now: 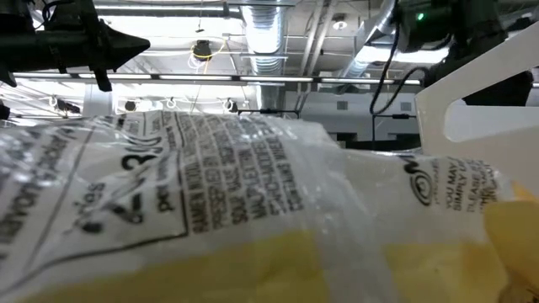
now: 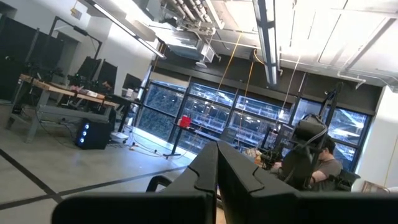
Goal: Pick & Place Food Item
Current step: Put the spice bottle in the right transparent bin
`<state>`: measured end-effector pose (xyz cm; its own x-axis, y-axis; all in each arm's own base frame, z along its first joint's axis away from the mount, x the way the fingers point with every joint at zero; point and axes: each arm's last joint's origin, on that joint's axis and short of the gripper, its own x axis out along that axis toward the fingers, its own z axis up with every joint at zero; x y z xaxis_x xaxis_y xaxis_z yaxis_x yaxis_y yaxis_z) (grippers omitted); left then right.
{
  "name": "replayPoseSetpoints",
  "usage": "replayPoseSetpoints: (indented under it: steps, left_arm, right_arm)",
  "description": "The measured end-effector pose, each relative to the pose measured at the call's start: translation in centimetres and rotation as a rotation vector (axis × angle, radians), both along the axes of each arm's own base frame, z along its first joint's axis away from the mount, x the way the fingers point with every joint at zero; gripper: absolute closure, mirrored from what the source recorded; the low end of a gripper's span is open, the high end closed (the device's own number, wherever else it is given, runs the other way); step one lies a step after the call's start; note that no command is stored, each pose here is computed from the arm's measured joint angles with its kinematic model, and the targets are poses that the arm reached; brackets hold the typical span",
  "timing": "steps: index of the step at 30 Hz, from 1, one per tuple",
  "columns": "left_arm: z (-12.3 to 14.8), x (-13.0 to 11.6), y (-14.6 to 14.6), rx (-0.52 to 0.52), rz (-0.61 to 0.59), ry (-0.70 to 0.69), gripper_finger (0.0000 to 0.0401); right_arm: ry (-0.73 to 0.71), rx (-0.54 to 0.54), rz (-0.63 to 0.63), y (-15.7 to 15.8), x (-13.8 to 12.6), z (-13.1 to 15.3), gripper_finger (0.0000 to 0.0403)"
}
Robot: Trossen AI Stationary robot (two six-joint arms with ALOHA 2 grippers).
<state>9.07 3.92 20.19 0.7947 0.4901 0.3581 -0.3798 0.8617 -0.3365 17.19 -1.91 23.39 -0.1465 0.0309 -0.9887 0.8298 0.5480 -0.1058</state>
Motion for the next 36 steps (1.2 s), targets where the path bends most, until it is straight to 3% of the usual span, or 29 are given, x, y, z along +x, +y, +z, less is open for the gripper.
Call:
replayPoseSetpoints:
  steps: [13, 36]
  left_arm:
    - [0.0, 0.0, 0.0, 0.0, 0.0, 0.0, 0.0401]
    - [0.0, 0.0, 0.0, 0.0, 0.0, 0.0, 0.0401]
  right_arm:
    - [0.115, 0.162, 0.068, -0.6, 1.6, -2.3, 0.0071]
    - [0.213, 0.272, 0.16, -0.7, 3.1, -4.9, 0.0081]
